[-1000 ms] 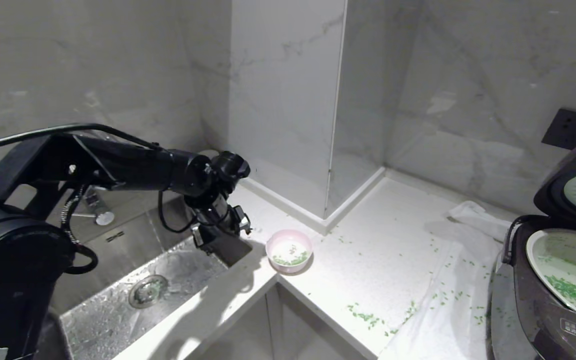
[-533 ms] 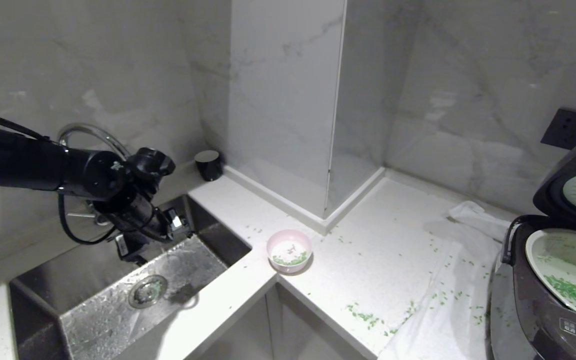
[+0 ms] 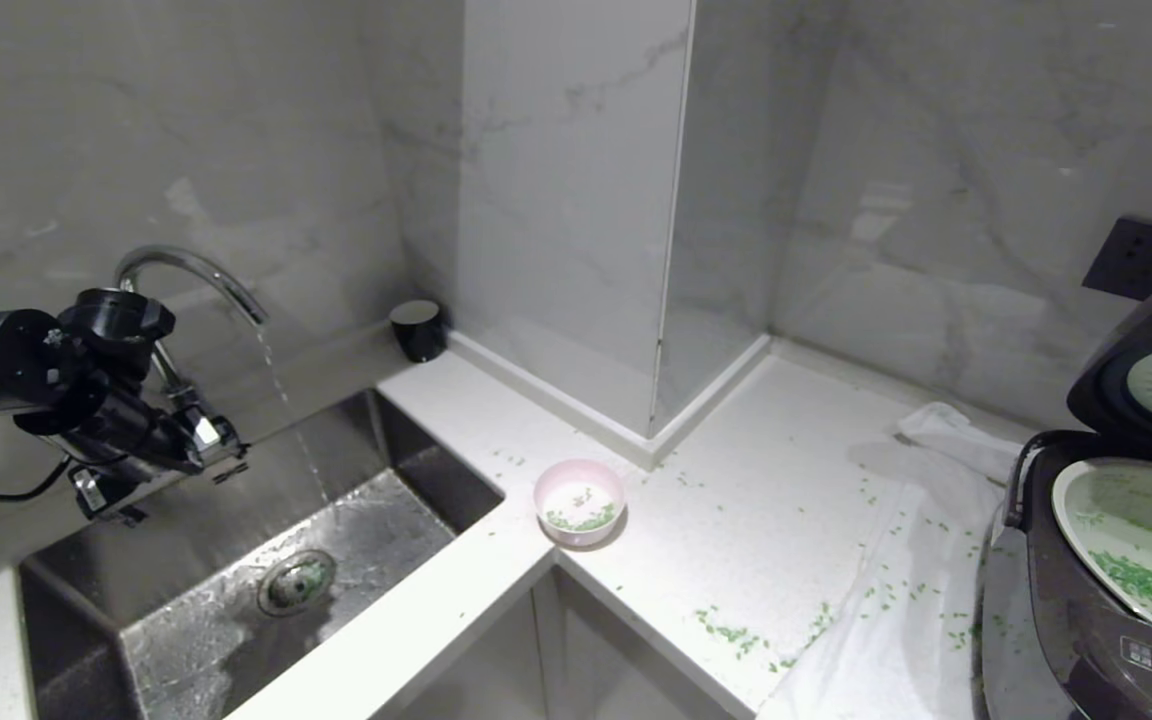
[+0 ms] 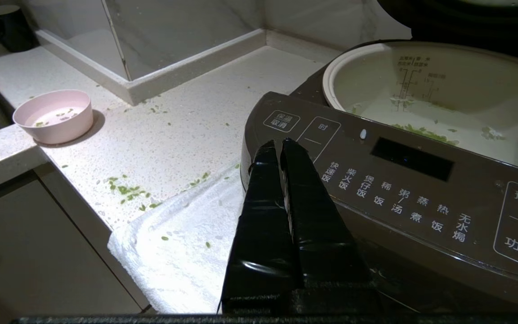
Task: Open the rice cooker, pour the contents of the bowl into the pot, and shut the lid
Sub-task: Turn off the tap
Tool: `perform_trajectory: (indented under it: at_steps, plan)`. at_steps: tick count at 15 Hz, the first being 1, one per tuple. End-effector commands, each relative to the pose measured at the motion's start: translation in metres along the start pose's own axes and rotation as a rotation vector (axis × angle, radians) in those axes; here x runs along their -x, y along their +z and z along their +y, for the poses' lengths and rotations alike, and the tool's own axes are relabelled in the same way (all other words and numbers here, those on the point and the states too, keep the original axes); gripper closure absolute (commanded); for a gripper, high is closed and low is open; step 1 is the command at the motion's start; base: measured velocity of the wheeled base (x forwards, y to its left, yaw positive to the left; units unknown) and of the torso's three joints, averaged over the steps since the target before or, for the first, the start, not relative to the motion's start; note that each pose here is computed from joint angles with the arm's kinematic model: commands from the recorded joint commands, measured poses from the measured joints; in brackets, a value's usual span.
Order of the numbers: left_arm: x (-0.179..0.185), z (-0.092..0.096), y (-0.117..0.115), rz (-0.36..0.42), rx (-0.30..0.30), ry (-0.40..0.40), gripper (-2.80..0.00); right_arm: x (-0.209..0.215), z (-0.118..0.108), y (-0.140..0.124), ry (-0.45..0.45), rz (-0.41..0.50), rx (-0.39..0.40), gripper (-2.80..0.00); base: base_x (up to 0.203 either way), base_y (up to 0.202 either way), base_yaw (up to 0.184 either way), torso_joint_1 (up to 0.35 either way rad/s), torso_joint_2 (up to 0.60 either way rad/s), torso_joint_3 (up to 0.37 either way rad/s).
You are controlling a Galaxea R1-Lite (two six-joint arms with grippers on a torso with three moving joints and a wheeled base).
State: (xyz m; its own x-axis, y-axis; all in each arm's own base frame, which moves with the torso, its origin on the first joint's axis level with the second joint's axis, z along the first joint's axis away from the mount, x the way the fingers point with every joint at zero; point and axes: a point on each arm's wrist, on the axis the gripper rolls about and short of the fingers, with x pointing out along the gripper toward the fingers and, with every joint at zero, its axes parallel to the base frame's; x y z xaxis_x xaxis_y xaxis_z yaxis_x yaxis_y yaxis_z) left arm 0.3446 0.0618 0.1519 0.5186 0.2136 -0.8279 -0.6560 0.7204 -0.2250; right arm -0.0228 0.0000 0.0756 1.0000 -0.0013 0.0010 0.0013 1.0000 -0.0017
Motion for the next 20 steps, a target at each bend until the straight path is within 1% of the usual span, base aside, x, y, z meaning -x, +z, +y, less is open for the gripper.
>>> perform_trajectory:
  at_steps: [1, 3, 4, 5, 10, 14, 17, 20]
  plan:
    - [-0.014, 0.012, 0.014, -0.006, 0.042, 0.032, -2.8, 0.0, 0.0, 0.0, 0.001, 0.0, 0.0, 0.0, 0.0, 0.0, 0.0, 0.0, 0.0, 0.0]
    - [-0.022, 0.022, 0.03, -0.024, 0.069, 0.041, -2.8, 0.0, 0.0, 0.0, 0.0, 0.0, 0.0, 0.0, 0.0, 0.0, 0.0, 0.0, 0.0, 0.0]
    - [-0.025, 0.024, 0.033, -0.022, 0.066, 0.038, 0.0, 0.0, 0.0, 0.0, 0.0, 0.0, 0.0, 0.0, 0.0, 0.0, 0.0, 0.0, 0.0, 0.0]
    - [-0.029, 0.025, 0.036, -0.022, 0.06, 0.04, 0.0, 0.0, 0.0, 0.0, 0.001, 0.0, 0.0, 0.0, 0.0, 0.0, 0.0, 0.0, 0.0, 0.0]
    - [-0.053, 0.022, 0.059, -0.059, 0.078, 0.037, 0.0, 0.0, 0.0, 0.0, 0.0, 0.0, 0.0, 0.0, 0.0, 0.0, 0.0, 0.0, 0.0, 0.0]
    - [-0.072, 0.018, 0.07, -0.073, 0.081, 0.036, 0.0, 0.0, 0.0, 0.0, 0.0, 0.0, 0.001, 0.0, 0.0, 0.0, 0.0, 0.0, 0.0, 0.0]
    - [-0.087, 0.021, 0.079, -0.086, 0.094, 0.042, 0.0, 0.0, 0.0, 0.0, 0.0, 0.0, 0.001, 0.0, 0.0, 0.0, 0.0, 0.0, 0.0, 0.0]
    - [-0.101, 0.029, 0.092, -0.106, 0.109, 0.051, 0.0, 0.0, 0.0, 0.0, 0.001, 0.0, 0.001, 0.0, 0.0, 0.0, 0.0, 0.0, 0.0, 0.0]
